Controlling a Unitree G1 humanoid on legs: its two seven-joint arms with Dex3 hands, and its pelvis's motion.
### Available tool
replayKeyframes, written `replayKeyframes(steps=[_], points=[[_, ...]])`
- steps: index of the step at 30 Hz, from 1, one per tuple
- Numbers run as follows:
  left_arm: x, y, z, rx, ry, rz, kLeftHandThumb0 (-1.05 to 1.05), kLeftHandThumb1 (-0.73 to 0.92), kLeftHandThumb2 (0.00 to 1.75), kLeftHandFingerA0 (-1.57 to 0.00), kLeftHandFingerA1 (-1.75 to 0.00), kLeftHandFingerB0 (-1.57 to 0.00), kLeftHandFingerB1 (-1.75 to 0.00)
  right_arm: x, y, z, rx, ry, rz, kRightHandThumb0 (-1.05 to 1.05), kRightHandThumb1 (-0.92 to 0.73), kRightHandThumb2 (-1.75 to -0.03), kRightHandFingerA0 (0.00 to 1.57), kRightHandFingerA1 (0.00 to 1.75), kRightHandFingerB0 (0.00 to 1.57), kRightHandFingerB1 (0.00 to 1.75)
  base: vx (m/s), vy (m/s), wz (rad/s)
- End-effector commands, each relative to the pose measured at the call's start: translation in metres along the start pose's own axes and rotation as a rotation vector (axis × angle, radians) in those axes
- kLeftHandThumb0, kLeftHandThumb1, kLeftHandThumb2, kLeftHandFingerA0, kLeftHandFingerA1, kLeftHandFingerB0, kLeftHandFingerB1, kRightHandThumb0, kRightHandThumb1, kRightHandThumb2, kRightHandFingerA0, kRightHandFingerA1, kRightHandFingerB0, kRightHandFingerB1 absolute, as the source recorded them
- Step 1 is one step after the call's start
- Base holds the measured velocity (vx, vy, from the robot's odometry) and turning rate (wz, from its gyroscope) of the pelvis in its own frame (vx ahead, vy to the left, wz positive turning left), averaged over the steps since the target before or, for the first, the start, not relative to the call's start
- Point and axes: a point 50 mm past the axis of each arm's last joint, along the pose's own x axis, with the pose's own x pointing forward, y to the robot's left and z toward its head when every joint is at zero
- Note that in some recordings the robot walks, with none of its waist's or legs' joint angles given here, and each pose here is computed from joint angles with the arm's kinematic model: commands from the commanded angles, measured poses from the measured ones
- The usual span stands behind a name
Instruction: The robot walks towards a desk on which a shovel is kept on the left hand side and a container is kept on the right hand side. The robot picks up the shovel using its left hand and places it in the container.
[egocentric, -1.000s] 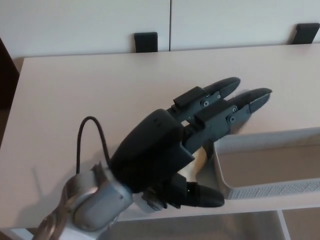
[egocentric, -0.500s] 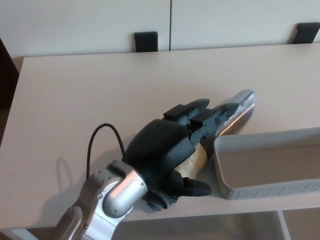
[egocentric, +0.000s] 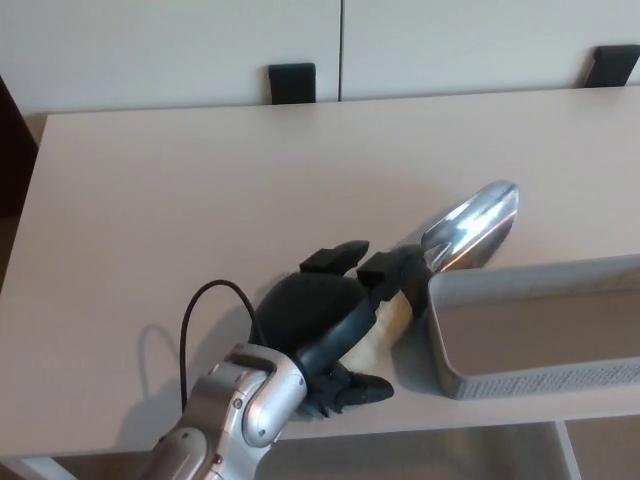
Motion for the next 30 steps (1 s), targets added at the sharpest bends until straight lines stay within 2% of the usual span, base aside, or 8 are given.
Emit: replayKeyframes(steps=[1, 21, 23, 25, 27, 28, 29, 30], points=[[-0.003, 0.002, -0.038, 0.303, 0.368, 0.181, -0.45, 0.33, 0.71, 0.0, -0.24, 0.0, -0.23, 0.001, -0.007, 0.004, -0.109, -0.042, -0.027, -0.35, -0.48, -0.54, 0.69, 0.6, 0.46, 0.5, 0.0, 0.0, 0.0], [0.004, -0.001, -0.053, 0.347, 0.462, 0.164, -0.55, 0.57, 0.59, -0.17, -0.29, -0.01, -0.19, 0.004, -0.009, 0.012, -0.147, -0.079, -0.013, -0.33, -0.48, -0.55, 0.69, 0.59, 0.48, 0.5, 0.0, 0.0, 0.0], [0.01, 0.005, -0.054, 0.303, 0.419, 0.102, -0.34, 0.51, 0.96, -0.68, -0.75, 0.0, -0.42, 0.006, -0.009, 0.015, -0.148, -0.082, -0.012, -0.34, -0.48, -0.55, 0.68, 0.59, 0.48, 0.49, 0.0, 0.0, 0.0], [0.014, 0.009, -0.056, 0.204, 0.378, -0.028, -0.26, 0.68, 0.61, -0.63, -1.17, -0.33, -0.33, 0.007, -0.009, 0.016, -0.156, -0.084, -0.008, -0.33, -0.49, -0.55, 0.69, 0.59, 0.49, 0.5, 0.0, 0.0, 0.0], [0.021, 0.01, -0.061, 0.103, 0.395, -0.203, -0.28, 0.57, 0.57, -0.73, -0.9, -0.62, -0.42, 0.005, -0.009, 0.018, -0.172, -0.1, 0.001, -0.32, -0.5, -0.55, 0.68, 0.58, 0.49, 0.49, 0.0, 0.0, 0.0], [0.021, 0.008, -0.062, 0.105, 0.389, -0.22, -0.29, 0.5, 0.87, -0.7, -0.98, -0.63, -0.64, 0.005, -0.009, 0.018, -0.175, -0.099, 0.002, -0.32, -0.5, -0.55, 0.68, 0.57, 0.49, 0.49, 0.0, 0.0, 0.0], [0.022, 0.007, -0.064, 0.113, 0.388, -0.232, -0.26, 0.6, 0.56, -0.45, -1.33, -0.61, -0.69, 0.006, -0.009, 0.02, -0.177, -0.098, 0.004, -0.32, -0.5, -0.55, 0.69, 0.57, 0.48, 0.48, 0.0, 0.0, 0.0], [0.022, 0.009, -0.065, 0.114, 0.388, -0.229, -0.26, 0.6, 0.56, -0.45, -1.33, -0.61, -0.69, 0.007, -0.009, 0.022, -0.177, -0.103, 0.003, -0.32, -0.5, -0.55, 0.69, 0.57, 0.48, 0.48, 0.0, 0.0, 0.0]])
